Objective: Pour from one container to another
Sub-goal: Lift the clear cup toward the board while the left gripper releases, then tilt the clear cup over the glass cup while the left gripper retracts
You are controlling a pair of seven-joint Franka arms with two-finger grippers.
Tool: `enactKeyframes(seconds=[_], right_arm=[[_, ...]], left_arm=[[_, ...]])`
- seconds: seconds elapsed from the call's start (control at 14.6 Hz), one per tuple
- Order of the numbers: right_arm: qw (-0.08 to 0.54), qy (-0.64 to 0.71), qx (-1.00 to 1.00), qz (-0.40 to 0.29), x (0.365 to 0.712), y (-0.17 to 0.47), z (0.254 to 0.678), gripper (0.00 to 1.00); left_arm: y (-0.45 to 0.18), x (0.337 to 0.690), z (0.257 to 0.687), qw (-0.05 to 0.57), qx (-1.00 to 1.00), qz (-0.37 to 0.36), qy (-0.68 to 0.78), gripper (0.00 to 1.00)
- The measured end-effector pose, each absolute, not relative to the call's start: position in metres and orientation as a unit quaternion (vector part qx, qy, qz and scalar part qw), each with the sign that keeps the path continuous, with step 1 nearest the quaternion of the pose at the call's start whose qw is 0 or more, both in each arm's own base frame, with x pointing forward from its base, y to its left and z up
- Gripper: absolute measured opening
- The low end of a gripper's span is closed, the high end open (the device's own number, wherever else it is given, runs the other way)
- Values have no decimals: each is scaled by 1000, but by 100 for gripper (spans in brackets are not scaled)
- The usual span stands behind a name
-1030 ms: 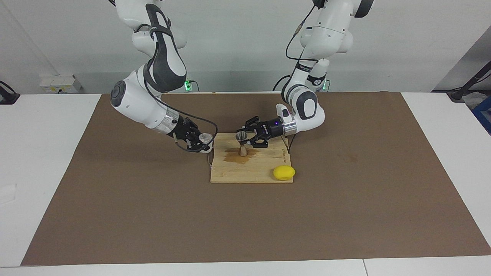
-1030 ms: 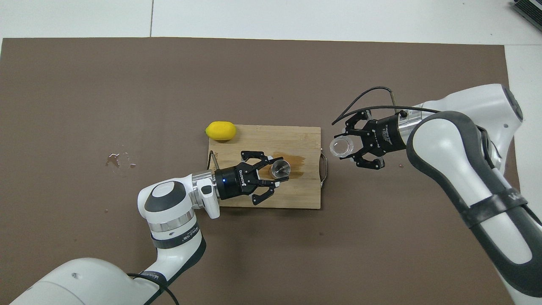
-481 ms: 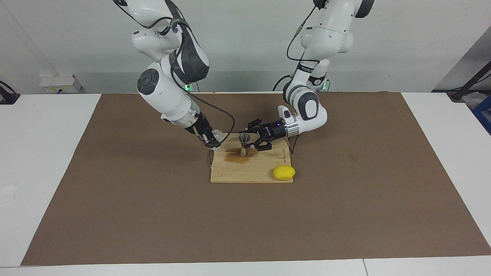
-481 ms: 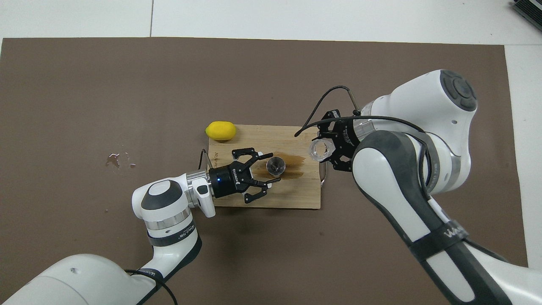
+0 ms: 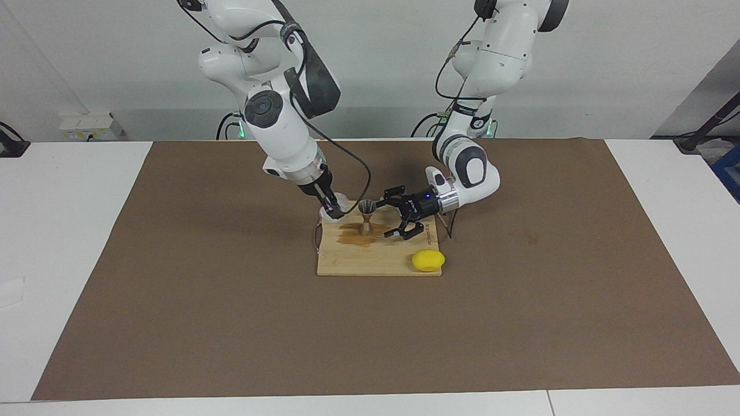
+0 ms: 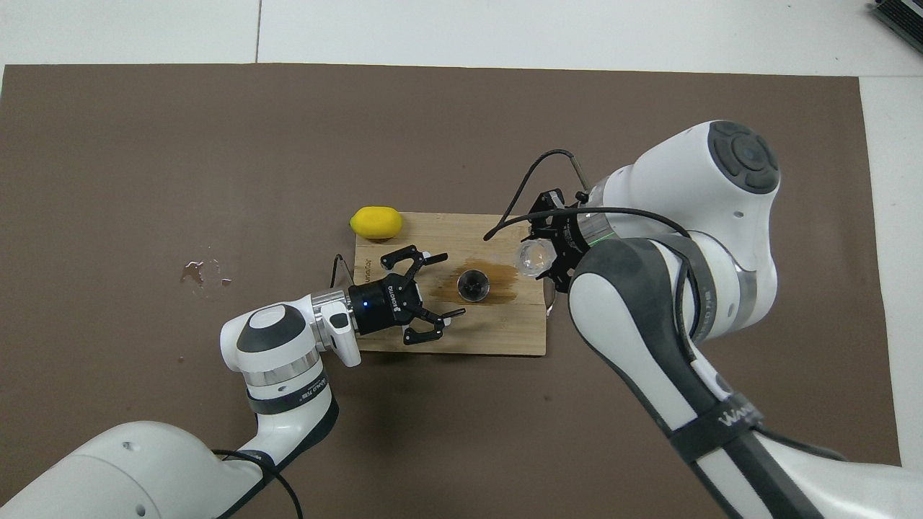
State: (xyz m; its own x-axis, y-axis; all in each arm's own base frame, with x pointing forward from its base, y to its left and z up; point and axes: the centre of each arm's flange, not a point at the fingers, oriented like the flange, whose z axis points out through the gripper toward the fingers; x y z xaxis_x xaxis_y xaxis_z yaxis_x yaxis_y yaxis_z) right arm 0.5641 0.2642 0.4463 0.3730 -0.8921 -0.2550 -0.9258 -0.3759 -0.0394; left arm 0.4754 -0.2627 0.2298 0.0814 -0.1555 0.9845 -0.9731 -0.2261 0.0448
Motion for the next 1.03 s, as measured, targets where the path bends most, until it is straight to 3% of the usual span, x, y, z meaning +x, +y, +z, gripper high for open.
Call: enactKeyframes(seconds=[0.55, 1.03], right_arm=[[43, 513, -857, 28, 553, 306, 446, 51], [8, 477, -878, -29, 543, 330, 443, 51]], left_arm=[[-200, 490, 252, 385, 592, 496, -505, 100], [-103, 504, 283, 358, 578, 462, -569, 100]])
